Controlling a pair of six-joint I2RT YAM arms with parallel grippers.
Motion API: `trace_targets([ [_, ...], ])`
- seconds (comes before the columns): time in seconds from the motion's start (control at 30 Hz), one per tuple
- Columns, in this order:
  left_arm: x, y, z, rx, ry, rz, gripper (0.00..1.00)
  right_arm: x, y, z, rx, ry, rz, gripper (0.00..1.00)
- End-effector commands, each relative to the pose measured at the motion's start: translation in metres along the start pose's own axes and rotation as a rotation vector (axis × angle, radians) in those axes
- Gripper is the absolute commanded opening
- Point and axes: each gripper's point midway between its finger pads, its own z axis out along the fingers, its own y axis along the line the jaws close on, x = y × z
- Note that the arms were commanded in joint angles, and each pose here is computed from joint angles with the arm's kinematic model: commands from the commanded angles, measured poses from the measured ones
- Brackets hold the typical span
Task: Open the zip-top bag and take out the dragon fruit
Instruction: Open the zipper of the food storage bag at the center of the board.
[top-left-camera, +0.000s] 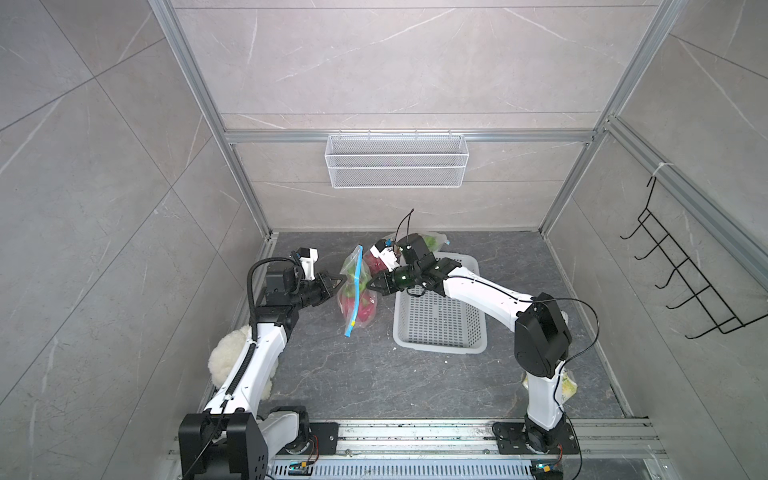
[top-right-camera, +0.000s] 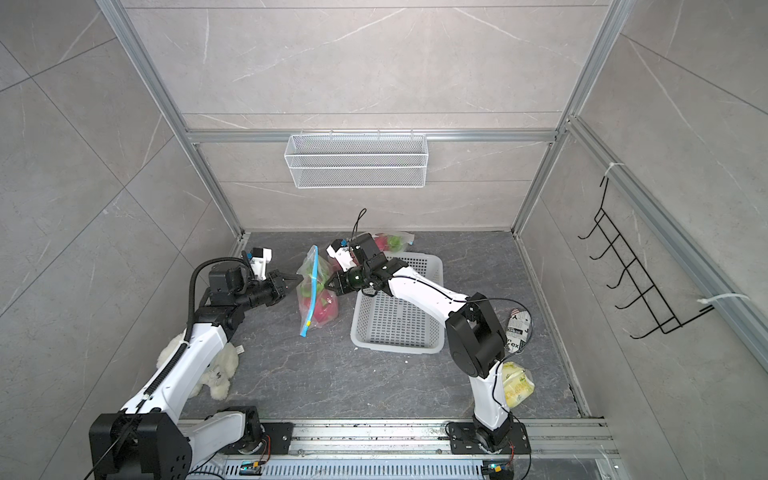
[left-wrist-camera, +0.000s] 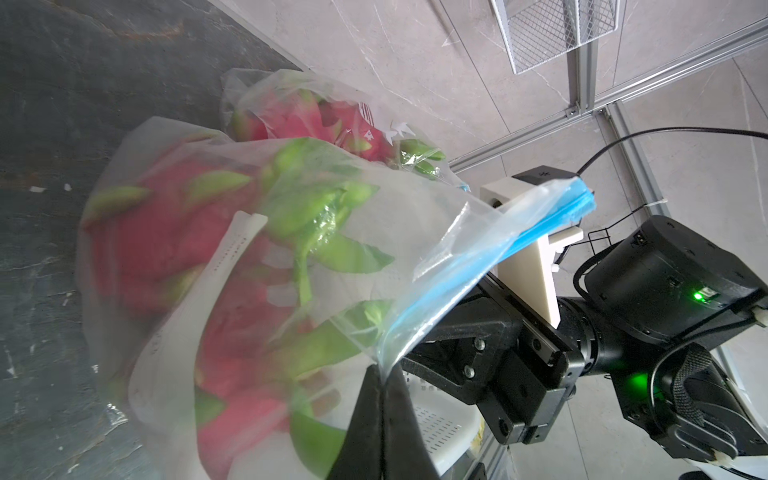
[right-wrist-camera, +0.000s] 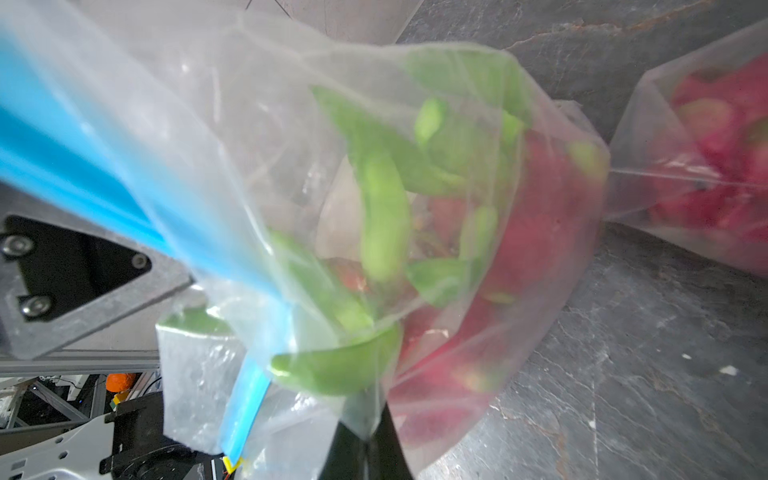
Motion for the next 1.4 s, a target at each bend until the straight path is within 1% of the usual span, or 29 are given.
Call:
trace_targets([
  [0.0, -0.024, -0.011, -0.015, -0.010, -0.079, 0.070, 0.00, -0.003, -0.001, -0.017, 0.048, -0.009, -0.009, 0.00],
  [0.3, -0.033, -0.005, -0.033, -0.068, -0.121, 0.102, 0.00, 0.005, -0.029, -0.022, 0.126, -0.004, 0.042, 0.00],
  [0.4, -0.034, -0.005, -0.037, -0.074, -0.128, 0.107, 0.00, 0.006, -0.037, -0.025, 0.152, -0.012, 0.059, 0.00],
  [0.5, -0.034, -0.007, -0.037, -0.063, -0.129, 0.106, 0.00, 0.004, -0.037, -0.027, 0.144, -0.019, 0.066, 0.00],
  [0.63, -0.031, -0.015, -0.031, 0.019, -0.099, 0.069, 0.00, -0.004, -0.019, -0.027, 0.057, -0.036, 0.069, 0.08],
  [0.7, -0.028, -0.021, -0.027, 0.070, -0.071, 0.044, 0.00, -0.013, -0.004, -0.034, 0.018, -0.054, 0.064, 0.15],
  [0.8, -0.022, -0.028, -0.023, 0.129, -0.035, 0.009, 0.00, -0.026, 0.017, -0.049, 0.001, -0.100, 0.025, 0.21],
  [0.87, -0.019, -0.034, -0.023, 0.156, -0.030, 0.002, 0.00, -0.031, 0.028, -0.059, 0.007, -0.129, 0.006, 0.26],
  [1.0, -0.015, -0.045, -0.023, 0.198, -0.033, -0.004, 0.00, -0.032, 0.052, -0.067, 0.001, -0.157, -0.032, 0.26],
  [1.13, -0.010, -0.052, -0.015, 0.227, -0.012, -0.014, 0.00, -0.029, 0.073, -0.064, -0.025, -0.158, -0.059, 0.24],
  [1.3, -0.007, -0.054, -0.009, 0.239, -0.010, -0.024, 0.00, -0.026, 0.071, -0.055, -0.011, -0.153, -0.047, 0.24],
  [1.37, -0.009, -0.055, -0.009, 0.250, -0.022, -0.026, 0.00, -0.024, 0.069, -0.045, -0.022, -0.134, -0.034, 0.20],
])
